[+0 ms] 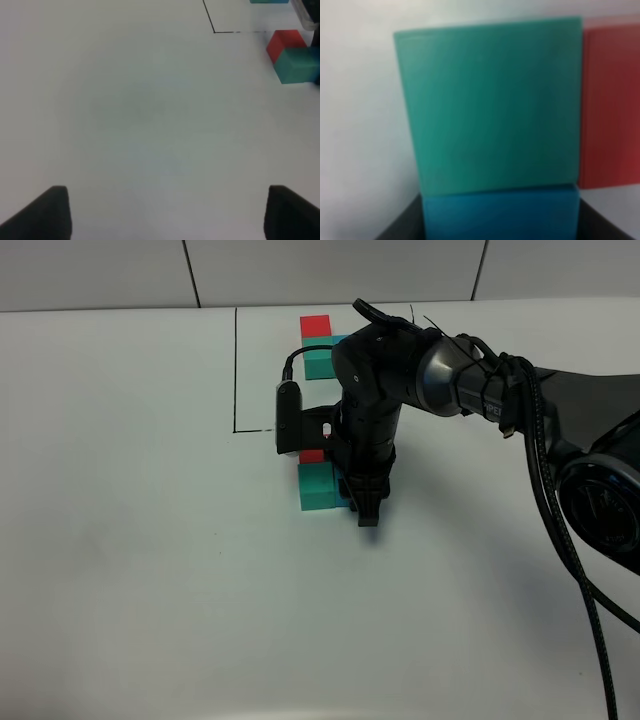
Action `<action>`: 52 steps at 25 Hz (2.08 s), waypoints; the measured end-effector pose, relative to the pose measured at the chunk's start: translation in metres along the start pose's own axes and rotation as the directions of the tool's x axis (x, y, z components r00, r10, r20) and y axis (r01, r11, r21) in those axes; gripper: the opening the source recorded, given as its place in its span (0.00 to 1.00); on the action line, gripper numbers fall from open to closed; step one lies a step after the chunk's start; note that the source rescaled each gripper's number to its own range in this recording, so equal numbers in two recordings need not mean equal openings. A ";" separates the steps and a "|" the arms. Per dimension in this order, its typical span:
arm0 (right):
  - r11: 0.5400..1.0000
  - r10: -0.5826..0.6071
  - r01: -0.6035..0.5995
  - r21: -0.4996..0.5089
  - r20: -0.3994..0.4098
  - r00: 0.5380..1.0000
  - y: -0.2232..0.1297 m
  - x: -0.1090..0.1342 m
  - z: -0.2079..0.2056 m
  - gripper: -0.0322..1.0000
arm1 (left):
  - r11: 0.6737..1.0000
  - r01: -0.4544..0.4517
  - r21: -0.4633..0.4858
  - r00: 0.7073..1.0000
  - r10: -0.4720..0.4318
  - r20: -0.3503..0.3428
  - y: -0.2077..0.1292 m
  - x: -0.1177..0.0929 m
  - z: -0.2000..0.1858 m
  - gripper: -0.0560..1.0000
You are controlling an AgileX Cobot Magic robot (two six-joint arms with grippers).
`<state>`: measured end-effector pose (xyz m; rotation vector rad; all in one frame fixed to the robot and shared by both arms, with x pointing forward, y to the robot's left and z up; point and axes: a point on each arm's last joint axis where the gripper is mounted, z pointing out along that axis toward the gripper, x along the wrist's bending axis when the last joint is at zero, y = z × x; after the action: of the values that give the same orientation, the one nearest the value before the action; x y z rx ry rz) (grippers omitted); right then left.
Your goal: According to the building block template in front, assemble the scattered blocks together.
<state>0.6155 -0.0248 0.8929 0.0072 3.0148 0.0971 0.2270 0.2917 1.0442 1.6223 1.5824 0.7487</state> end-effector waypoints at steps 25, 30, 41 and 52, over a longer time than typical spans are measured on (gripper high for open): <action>0.985 0.168 -0.166 -0.050 0.052 0.984 -0.012 -0.013 -0.033 0.84 | 1.000 -0.001 0.000 1.000 0.001 0.000 0.000 0.000 0.000 0.85; 0.901 0.435 -0.434 -0.029 0.040 0.900 -0.060 -0.036 -0.057 0.85 | 1.000 -0.001 0.000 1.000 0.001 0.000 0.000 0.000 0.000 0.85; 0.421 0.904 -0.849 -0.320 0.073 0.421 -0.176 -0.088 -0.127 0.85 | 1.000 -0.001 0.000 1.000 0.001 0.000 0.000 0.000 0.000 0.85; 0.298 0.953 -0.769 -0.565 0.139 0.268 -0.227 -0.019 -0.196 0.85 | 1.000 -0.001 0.000 1.000 0.001 0.000 0.000 0.000 0.000 0.85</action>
<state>0.6100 -0.2637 1.0746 1.4983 2.0207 0.6929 0.2270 0.2917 1.0442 1.6231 1.5818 0.7492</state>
